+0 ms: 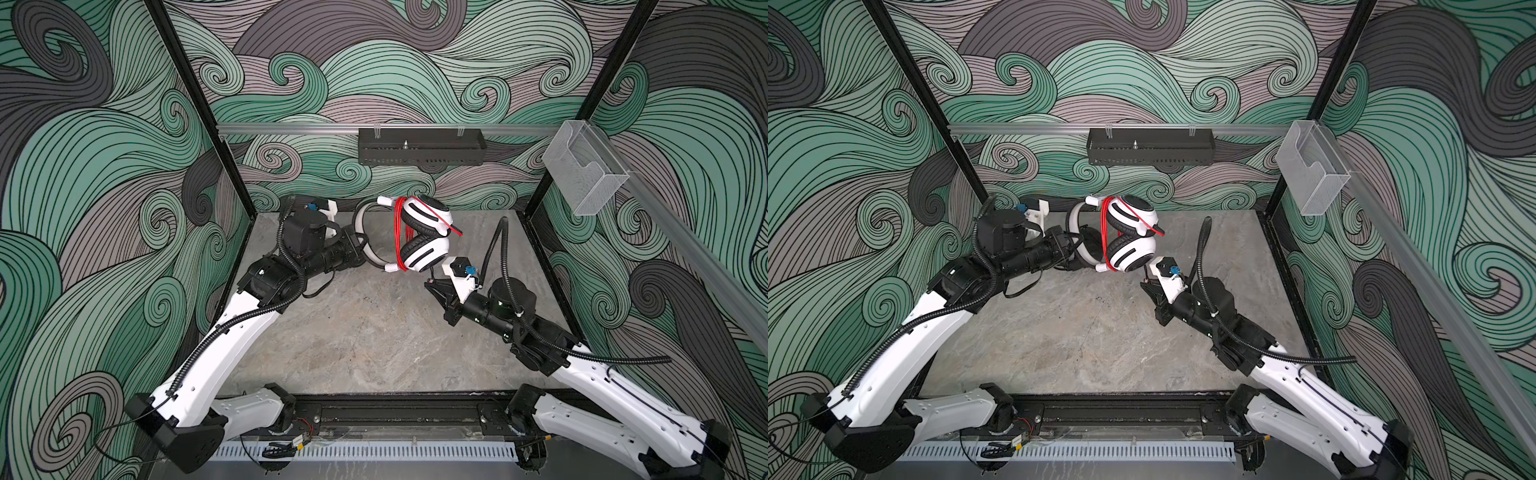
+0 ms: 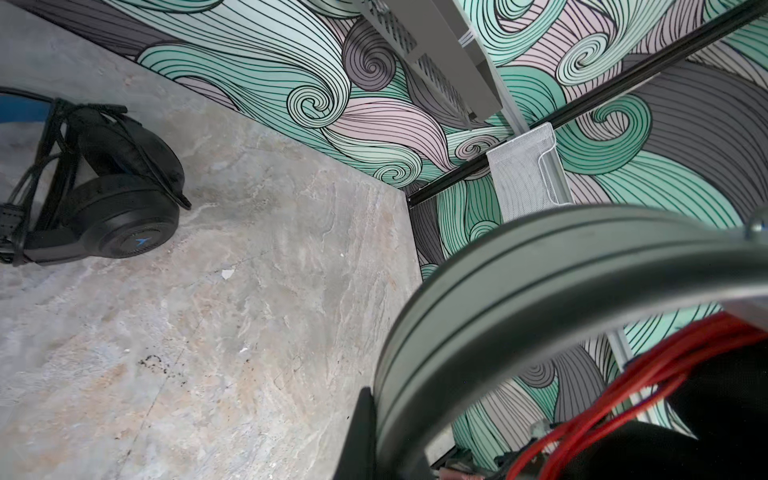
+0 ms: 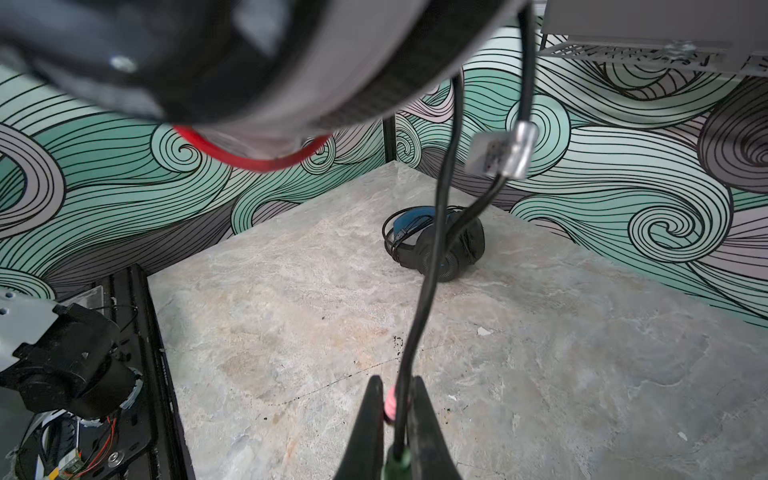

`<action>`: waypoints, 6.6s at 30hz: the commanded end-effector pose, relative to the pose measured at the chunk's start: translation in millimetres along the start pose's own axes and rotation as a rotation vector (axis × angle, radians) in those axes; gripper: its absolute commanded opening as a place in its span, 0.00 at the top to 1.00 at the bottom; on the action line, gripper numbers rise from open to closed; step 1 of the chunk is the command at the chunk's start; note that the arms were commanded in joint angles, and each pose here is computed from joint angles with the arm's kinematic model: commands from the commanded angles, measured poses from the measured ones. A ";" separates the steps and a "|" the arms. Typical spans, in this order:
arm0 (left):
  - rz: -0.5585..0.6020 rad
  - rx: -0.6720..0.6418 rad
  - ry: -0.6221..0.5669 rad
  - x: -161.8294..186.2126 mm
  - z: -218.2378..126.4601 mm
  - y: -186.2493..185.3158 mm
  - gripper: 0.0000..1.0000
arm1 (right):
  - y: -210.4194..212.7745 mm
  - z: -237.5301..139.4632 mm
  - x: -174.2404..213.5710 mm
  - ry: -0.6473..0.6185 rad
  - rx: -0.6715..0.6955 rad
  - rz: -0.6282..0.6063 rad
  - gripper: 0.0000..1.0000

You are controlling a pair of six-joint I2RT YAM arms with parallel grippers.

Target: Wrap the headphones

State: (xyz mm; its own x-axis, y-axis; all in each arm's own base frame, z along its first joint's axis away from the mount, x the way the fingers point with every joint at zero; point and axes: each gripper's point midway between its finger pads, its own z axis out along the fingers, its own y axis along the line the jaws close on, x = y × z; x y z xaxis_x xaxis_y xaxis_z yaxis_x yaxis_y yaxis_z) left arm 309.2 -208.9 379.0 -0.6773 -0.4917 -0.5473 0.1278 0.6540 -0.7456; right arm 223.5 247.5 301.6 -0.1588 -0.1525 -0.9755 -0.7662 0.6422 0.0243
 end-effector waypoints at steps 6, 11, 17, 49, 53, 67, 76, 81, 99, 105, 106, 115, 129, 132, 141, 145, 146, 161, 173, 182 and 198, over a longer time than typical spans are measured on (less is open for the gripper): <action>-0.174 0.181 -0.272 -74.8 -39.0 -55.0 1.00 | 1.5 7.1 34.3 0.090 0.015 0.027 1.00; -0.161 0.014 -0.345 -88.2 -35.3 -30.2 1.00 | 11.4 10.5 37.9 0.141 0.027 -0.027 1.00; -0.094 -0.158 -0.362 -89.7 -17.0 -7.1 1.00 | 25.0 14.1 35.3 0.185 0.017 -0.057 1.00; 0.651 -0.753 0.267 64.1 47.6 137.9 1.00 | 52.8 36.3 22.6 0.600 -0.061 -0.088 1.00; 0.697 -0.778 0.316 77.5 42.7 151.9 1.00 | 48.4 37.9 26.7 0.637 -0.039 -0.103 1.00; 0.791 -0.704 0.422 113.0 39.8 163.7 1.00 | 32.3 39.9 46.1 0.799 0.005 -0.287 1.00; 0.783 -0.637 0.491 132.8 45.6 166.4 1.00 | 91.5 16.3 21.4 0.638 -0.329 -0.475 1.00; 0.781 -0.607 0.522 139.4 48.6 164.2 1.00 | 102.8 6.0 13.6 0.651 -0.381 -0.497 0.99; 0.920 -0.369 0.554 163.1 31.1 145.3 1.00 | 86.9 15.1 33.2 0.754 -0.244 -0.866 0.99; 0.978 -0.215 0.590 182.1 20.6 137.9 1.00 | 109.9 -2.7 36.1 0.632 -0.422 -0.882 0.87; 0.986 -0.214 0.596 183.0 18.9 139.3 1.00 | 113.5 -5.2 37.6 0.629 -0.448 -0.874 0.83; 0.970 -0.195 0.619 186.9 14.0 136.3 1.00 | 126.0 1.2 48.2 0.687 -0.492 -0.785 0.90; 0.756 -0.258 0.547 171.9 22.1 119.1 1.00 | 63.8 -21.3 15.6 0.456 -0.164 -0.284 0.51; 0.710 -0.272 0.490 162.2 21.3 114.4 1.00 | 48.2 -40.7 12.3 0.354 -0.103 -0.209 0.36; 0.582 -0.303 0.419 156.7 57.6 126.2 1.00 | 4.9 -49.3 7.3 0.327 0.069 -0.167 0.30; 0.515 -0.318 0.388 144.3 85.6 128.8 1.00 | -1.6 -50.3 3.3 0.320 0.102 -0.162 0.26; 0.500 -0.325 0.376 138.6 92.6 129.0 1.00 | -3.6 -52.2 1.6 0.312 0.114 -0.160 0.26; 0.384 -0.478 0.422 100.8 211.3 192.1 1.00 | -13.8 -87.2 -7.6 0.287 0.165 -0.145 0.24; 0.305 -0.536 0.452 98.2 263.8 241.8 1.00 | -19.0 -94.6 4.7 0.320 0.194 -0.124 0.23; 0.313 -0.603 0.441 73.8 276.1 257.3 0.89 | -19.7 -81.1 7.7 0.347 0.190 -0.143 0.23; 0.409 -0.472 0.388 39.0 259.8 197.7 0.42 | -30.9 -70.0 -1.8 0.307 0.237 -0.131 0.22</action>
State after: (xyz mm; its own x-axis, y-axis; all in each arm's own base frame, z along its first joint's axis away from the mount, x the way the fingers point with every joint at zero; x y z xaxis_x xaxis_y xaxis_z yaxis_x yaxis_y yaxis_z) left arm 493.1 -246.6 54.2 -0.9045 0.0104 -0.4263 0.1068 0.9734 -0.2027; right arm 196.8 175.3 307.3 -0.2905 -0.4787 -0.8285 -0.6614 0.7262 -0.1876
